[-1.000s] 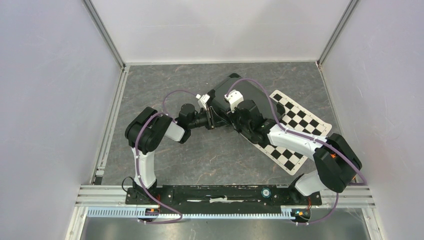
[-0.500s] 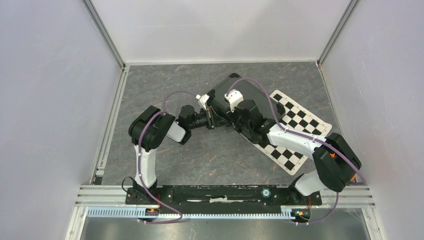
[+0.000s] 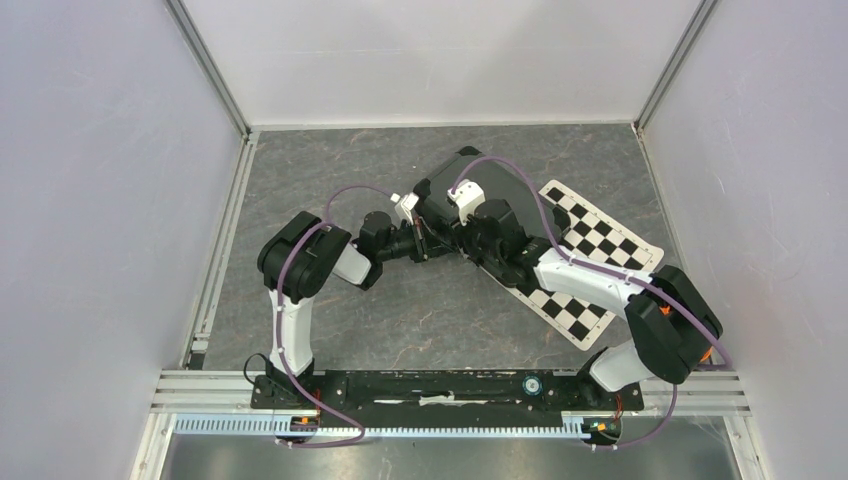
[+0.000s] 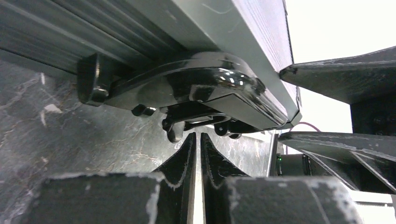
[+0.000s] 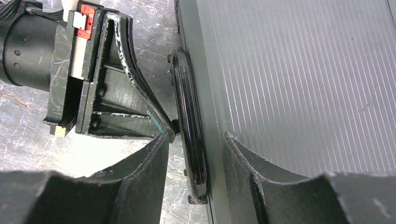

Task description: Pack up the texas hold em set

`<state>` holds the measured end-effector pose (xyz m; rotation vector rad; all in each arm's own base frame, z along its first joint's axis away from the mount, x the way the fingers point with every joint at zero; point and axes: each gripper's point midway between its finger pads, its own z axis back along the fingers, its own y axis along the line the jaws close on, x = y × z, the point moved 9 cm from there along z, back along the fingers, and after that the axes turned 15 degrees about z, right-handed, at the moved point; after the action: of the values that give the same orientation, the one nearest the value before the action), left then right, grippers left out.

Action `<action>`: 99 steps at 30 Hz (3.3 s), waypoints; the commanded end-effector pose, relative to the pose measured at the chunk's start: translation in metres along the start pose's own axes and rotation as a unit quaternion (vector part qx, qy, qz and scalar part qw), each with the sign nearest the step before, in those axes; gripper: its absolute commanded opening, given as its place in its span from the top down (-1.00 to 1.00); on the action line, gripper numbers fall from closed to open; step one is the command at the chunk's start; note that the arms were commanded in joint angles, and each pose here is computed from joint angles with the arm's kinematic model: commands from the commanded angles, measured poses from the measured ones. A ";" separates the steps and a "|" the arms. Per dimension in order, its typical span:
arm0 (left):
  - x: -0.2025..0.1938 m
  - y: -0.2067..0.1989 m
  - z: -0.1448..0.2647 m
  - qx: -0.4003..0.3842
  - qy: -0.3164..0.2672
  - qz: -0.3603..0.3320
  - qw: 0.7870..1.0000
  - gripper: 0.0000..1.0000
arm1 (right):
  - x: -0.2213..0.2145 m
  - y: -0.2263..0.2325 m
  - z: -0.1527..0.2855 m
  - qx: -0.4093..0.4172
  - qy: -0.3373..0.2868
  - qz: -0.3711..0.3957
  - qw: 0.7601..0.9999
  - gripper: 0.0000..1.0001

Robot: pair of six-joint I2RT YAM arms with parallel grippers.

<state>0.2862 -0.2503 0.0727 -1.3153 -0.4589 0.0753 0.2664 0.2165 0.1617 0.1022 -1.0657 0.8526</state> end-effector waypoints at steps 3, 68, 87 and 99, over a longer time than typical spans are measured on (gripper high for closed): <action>0.004 0.006 -0.001 0.016 -0.019 -0.034 0.999 0.78 | -0.028 0.003 0.013 -0.002 0.080 -0.011 0.997 -0.03; 0.010 -0.019 -0.018 -0.017 -0.029 -0.015 0.999 0.78 | -0.006 -0.048 0.023 0.016 0.063 -0.053 0.996 -0.25; 0.008 -0.019 -0.015 -0.011 -0.032 -0.011 0.999 0.79 | -0.001 -0.008 0.011 0.066 0.084 0.023 0.994 -0.28; -0.028 -0.016 0.037 0.089 -0.015 0.036 0.995 0.78 | -0.001 -0.005 0.000 0.074 0.087 0.015 0.993 -0.43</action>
<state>0.2515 -0.2350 0.0784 -1.1862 -0.4145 0.1875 0.2720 0.2016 0.1707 0.0552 -0.9009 0.9314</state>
